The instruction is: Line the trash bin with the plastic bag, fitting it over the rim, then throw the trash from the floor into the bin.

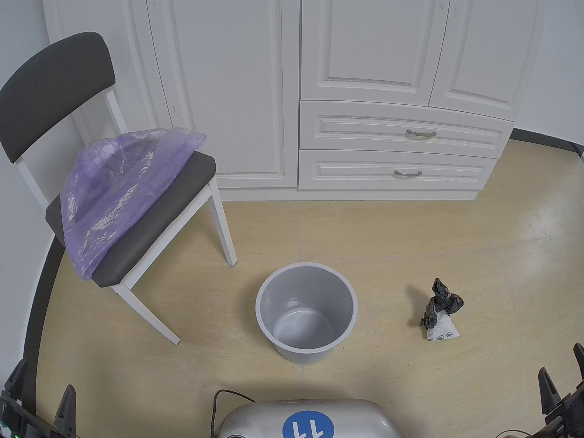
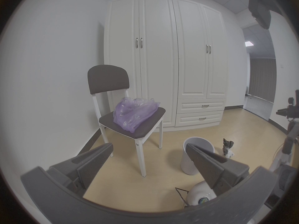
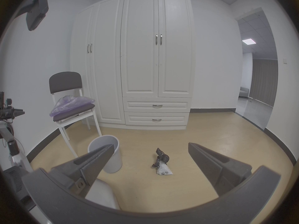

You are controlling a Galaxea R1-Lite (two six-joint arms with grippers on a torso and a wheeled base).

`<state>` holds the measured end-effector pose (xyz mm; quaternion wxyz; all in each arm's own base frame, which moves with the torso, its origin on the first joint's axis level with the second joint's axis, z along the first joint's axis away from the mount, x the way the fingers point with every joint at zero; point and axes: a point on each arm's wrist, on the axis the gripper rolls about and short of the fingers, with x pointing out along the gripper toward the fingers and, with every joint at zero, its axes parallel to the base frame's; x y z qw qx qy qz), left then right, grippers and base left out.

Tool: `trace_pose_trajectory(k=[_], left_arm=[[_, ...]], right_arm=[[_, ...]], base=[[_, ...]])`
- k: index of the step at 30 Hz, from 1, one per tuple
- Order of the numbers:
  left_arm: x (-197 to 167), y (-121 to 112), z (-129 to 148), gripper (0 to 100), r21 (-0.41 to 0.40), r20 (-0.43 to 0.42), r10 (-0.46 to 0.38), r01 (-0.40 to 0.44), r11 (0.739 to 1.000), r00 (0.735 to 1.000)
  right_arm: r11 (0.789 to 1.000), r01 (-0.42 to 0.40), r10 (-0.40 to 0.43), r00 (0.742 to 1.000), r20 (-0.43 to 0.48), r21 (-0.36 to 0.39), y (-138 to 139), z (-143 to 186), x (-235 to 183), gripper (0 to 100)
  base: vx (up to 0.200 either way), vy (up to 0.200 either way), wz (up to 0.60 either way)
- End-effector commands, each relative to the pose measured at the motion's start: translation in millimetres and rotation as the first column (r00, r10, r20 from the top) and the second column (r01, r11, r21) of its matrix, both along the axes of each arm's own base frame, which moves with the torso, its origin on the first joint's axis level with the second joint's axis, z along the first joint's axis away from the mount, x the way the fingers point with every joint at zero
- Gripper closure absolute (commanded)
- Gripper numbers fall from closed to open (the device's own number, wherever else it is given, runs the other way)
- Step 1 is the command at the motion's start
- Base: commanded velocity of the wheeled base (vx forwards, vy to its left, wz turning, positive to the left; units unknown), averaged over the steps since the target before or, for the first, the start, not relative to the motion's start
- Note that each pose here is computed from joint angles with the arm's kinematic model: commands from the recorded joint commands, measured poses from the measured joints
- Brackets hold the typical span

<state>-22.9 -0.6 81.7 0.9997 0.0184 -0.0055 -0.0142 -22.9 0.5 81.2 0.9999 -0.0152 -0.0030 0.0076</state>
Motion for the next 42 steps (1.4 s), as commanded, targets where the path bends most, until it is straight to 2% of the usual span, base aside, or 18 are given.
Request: trace_pose_trajectory(k=[1, 4, 5, 6, 10, 13, 15, 16, 17, 18, 20, 22, 27, 31, 34, 35, 38, 42], left_arm=[[0, 0, -5, 0, -0.012, -0.002, 0.002, -0.002, 1.0, 1.0], [0, 0, -5, 0, -0.012, -0.002, 0.004, -0.004, 1.0, 1.0], [0, 0, -5, 0, -0.012, 0.0, 0.005, -0.005, 1.0, 1.0], [0, 0, -5, 0, -0.012, 0.002, 0.005, -0.005, 1.0, 1.0], [0, 0, -5, 0, -0.006, 0.005, 0.004, -0.004, 1.0, 1.0], [0, 0, -3, 0, -0.007, 0.015, 0.002, -0.002, 1.0, 1.0], [-7, 0, 23, 0, -0.053, 0.144, -0.014, 0.021, 0.998, 0.989], [-21, 0, 58, 0, -0.147, 0.282, -0.035, 0.079, 0.986, 0.959], [-28, 0, 76, 0, -0.202, 0.315, -0.06, 0.129, 0.971, 0.947], [-28, 0, 77, 0, -0.206, 0.312, -0.064, 0.134, 0.969, 0.948], [-25, 1, 92, 0, -0.143, 0.188, -0.104, 0.132, 0.981, 0.977], [-20, 2, 94, 0, -0.073, 0.101, -0.087, 0.095, 0.993, 0.991], [21, 2, 116, 0, 0.046, -0.079, 0.051, -0.047, 0.998, 0.996], [58, 2, 134, 0, 0.092, -0.202, 0.111, -0.094, 0.991, 0.973], [103, 0, 143, 0, 0.144, -0.329, 0.147, -0.104, 0.984, 0.933], [104, 0, 143, 0, 0.146, -0.336, 0.146, -0.101, 0.984, 0.93], [148, -4, 137, 0, 0.24, -0.455, 0.174, -0.068, 0.968, 0.873], [185, -15, 127, 0, 0.303, -0.508, 0.216, -0.062, 0.951, 0.834]], right_arm=[[1.0, -0.002, 0.002, 1.0, 0.0, 0.01, 0, -5, 0, 0], [1.0, -0.003, 0.003, 1.0, 0.023, 0.013, 0, -1, -1, 0], [0.995, -0.031, 0.01, 0.979, 0.201, 0.1, 0, 41, -14, 0], [0.994, -0.033, 0.011, 0.979, 0.204, 0.104, 0, 45, -16, 0], [0.996, -0.083, 0.081, 0.995, 0.056, 0.027, 2, 35, -15, 0], [0.993, -0.117, 0.118, 0.993, -0.024, 0.03, 2, 33, -11, 0], [0.992, -0.121, 0.123, 0.991, -0.061, 0.034, 3, 36, -6, 0], [0.992, -0.122, 0.124, 0.989, -0.079, 0.036, 3, 39, -3, 0], [0.992, -0.121, 0.124, 0.989, -0.084, 0.037, 3, 42, -2, 0], [0.992, -0.121, 0.124, 0.989, -0.085, 0.037, 3, 43, -1, 0], [0.992, -0.121, 0.124, 0.987, -0.097, 0.036, 3, 53, 2, 0], [0.992, -0.121, 0.124, 0.986, -0.108, 0.037, 3, 62, 5, 0], [0.994, -0.092, 0.1, 0.975, -0.198, 0.051, 2, 87, 30, 0], [0.995, -0.083, 0.094, 0.967, -0.237, 0.057, 2, 100, 56, 0], [0.996, -0.071, 0.082, 0.966, -0.245, 0.054, 1, 108, 88, 0], [0.996, -0.069, 0.08, 0.966, -0.245, 0.054, 1, 108, 90, 0], [0.998, -0.034, 0.045, 0.968, -0.249, 0.048, 0, 120, 127, 0], [0.997, -0.004, 0.023, 0.965, -0.263, 0.075, 1, 121, 150, 0]], base=[[0.0, 0.0, 0.0], [0.0, 0.0, 0.0], [0.0, 0.0, 0.0], [0.0, 0.0, 0.0], [0.0, 0.0, 0.0], [0.0, 0.0, 0.0], [0.0, 0.0, 0.0], [0.0, 0.0, 0.0], [0.0, 0.0, 0.0], [0.0, 0.0, 0.0], [0.0, 0.0, 0.0], [0.0, 0.0, 0.0], [0.0, 0.0, 0.0], [0.0, 0.0, 0.0], [0.0, 0.0, 0.0], [0.0, 0.0, 0.0], [0.0, 0.0, 0.0], [0.0, 0.0, 0.0]])
